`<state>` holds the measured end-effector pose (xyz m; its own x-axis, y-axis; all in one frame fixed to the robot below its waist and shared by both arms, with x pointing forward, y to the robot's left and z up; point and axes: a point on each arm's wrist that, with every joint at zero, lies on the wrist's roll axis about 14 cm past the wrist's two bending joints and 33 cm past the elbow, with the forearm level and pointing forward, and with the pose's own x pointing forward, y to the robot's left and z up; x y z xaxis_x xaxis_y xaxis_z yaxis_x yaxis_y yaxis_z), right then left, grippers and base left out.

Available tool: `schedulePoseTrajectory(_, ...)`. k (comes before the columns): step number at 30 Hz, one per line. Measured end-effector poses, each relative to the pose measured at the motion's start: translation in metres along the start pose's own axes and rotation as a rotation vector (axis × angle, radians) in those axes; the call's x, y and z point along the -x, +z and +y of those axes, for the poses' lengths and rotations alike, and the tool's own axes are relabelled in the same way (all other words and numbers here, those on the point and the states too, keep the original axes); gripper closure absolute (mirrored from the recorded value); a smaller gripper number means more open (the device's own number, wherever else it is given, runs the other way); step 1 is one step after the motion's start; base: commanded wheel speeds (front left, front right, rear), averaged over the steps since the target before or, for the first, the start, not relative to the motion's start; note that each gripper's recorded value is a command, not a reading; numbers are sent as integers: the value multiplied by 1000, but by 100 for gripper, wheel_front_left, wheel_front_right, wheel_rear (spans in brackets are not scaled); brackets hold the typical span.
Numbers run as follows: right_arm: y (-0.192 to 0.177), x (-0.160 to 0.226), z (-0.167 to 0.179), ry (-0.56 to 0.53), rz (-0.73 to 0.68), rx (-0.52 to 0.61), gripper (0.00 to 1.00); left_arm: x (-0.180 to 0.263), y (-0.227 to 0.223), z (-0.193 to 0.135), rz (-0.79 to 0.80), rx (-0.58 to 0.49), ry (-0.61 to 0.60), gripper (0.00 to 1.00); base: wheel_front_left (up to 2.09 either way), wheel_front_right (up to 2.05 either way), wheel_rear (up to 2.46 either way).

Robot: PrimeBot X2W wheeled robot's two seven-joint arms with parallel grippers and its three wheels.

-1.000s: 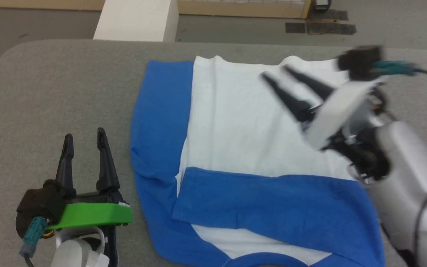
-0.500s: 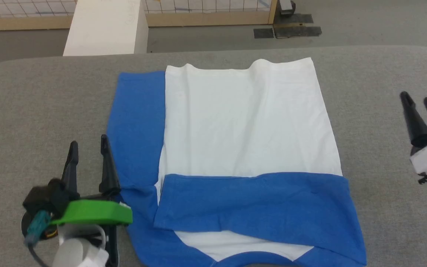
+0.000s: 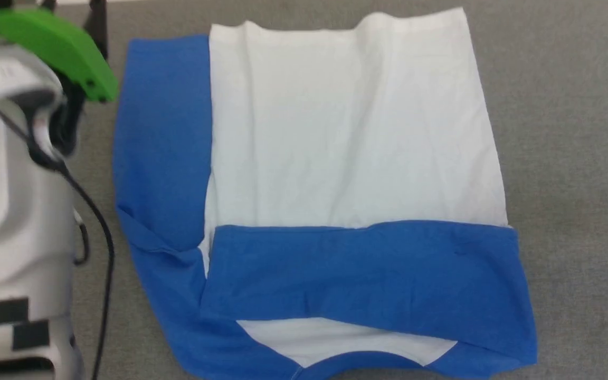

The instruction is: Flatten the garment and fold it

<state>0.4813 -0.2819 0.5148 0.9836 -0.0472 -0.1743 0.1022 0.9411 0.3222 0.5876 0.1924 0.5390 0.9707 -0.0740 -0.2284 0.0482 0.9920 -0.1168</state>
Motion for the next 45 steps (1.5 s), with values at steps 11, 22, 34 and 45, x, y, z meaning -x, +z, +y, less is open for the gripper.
schedulePoseTrajectory(11, -68, -23, -49, -103, 144, 10, 0, -68, -124, 21, 570, -118, 121, 0, 0, 0, 0)
schedulePoseTrajectory(22, -83, -23, -69, -143, 185, 37, 0, -71, -162, 31, 733, -49, 215, 100, 0, 0, 0)
schedulePoseTrajectory(34, -72, -27, -50, -89, 157, 38, 0, -45, -114, 68, 336, 443, 333, 100, 0, 0, 0)
schedulePoseTrajectory(45, -56, -9, -16, -25, 137, 9, 0, 48, -52, 167, -5, 547, 553, 100, 0, 0, 0)
